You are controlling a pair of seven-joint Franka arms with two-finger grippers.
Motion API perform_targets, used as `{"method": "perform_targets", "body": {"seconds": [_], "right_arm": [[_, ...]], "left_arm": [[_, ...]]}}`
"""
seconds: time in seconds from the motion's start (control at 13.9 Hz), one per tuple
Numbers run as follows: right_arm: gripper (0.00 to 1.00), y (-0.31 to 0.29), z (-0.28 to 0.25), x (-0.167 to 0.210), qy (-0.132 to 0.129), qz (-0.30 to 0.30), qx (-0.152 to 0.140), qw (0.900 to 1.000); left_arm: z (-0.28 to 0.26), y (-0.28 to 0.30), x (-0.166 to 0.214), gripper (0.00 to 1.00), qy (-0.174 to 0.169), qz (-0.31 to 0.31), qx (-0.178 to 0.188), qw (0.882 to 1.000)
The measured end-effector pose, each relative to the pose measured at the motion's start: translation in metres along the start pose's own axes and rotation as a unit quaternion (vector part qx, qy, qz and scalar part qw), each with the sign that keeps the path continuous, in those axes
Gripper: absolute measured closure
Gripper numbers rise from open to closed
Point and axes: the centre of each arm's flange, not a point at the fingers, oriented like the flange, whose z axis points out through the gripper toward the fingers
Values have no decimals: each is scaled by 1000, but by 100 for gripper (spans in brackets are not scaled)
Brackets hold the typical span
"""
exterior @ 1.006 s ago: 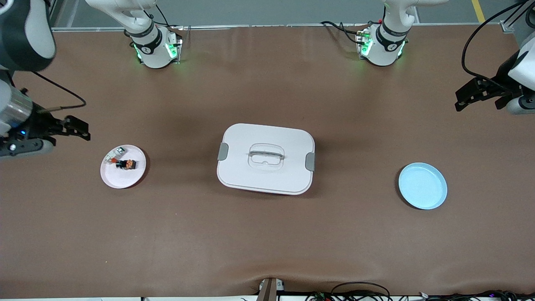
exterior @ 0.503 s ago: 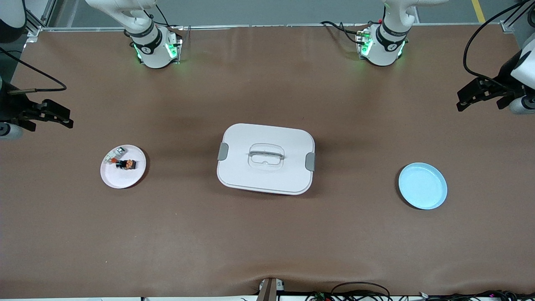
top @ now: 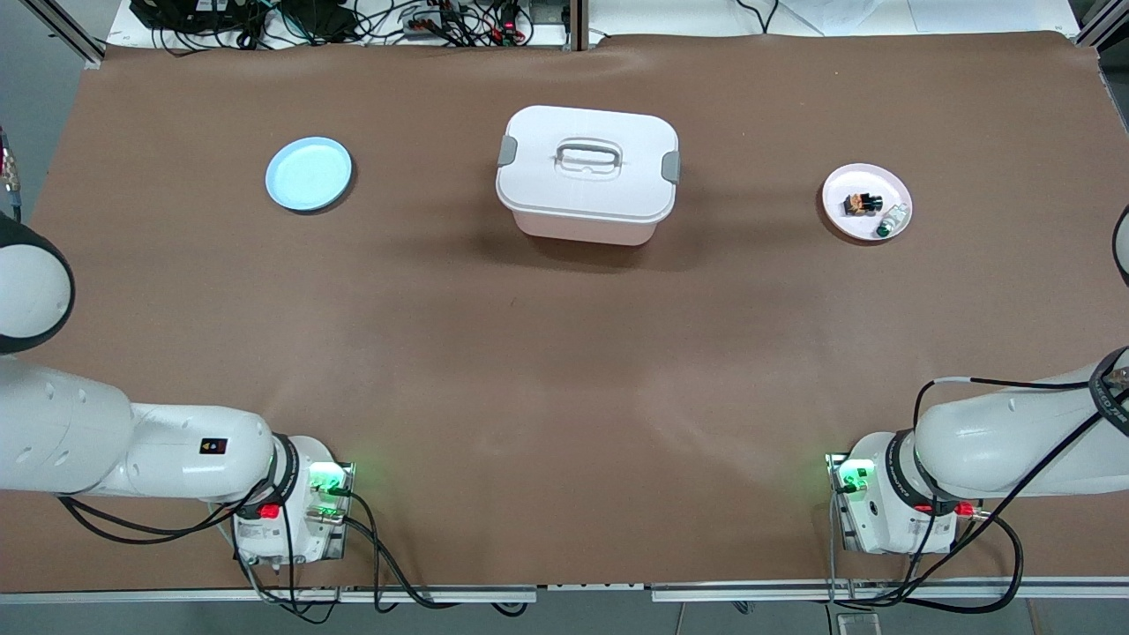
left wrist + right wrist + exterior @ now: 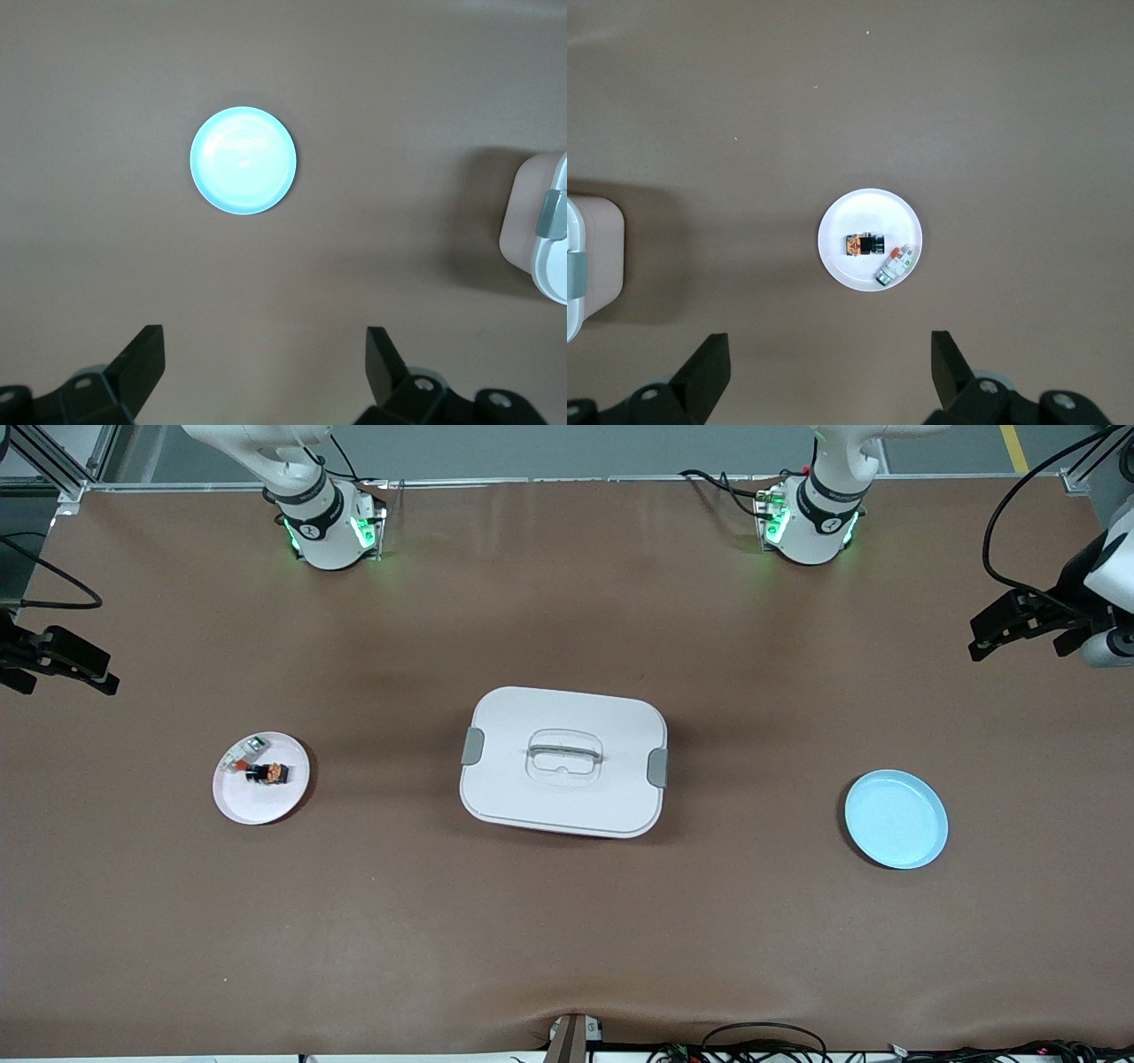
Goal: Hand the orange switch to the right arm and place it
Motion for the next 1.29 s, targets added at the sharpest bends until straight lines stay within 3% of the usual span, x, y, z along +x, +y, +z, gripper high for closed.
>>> {"method": "perform_targets", "body": {"seconds": [0.65, 1.29], "right_arm": [[0, -18, 14, -4, -42, -15, 1, 999], [0, -20, 18, -1, -46, -12, -4, 999]], "left_arm": [[0, 0, 0, 0, 0, 0, 0, 1000], [0, 0, 0, 0, 0, 0, 0, 1000]]}}
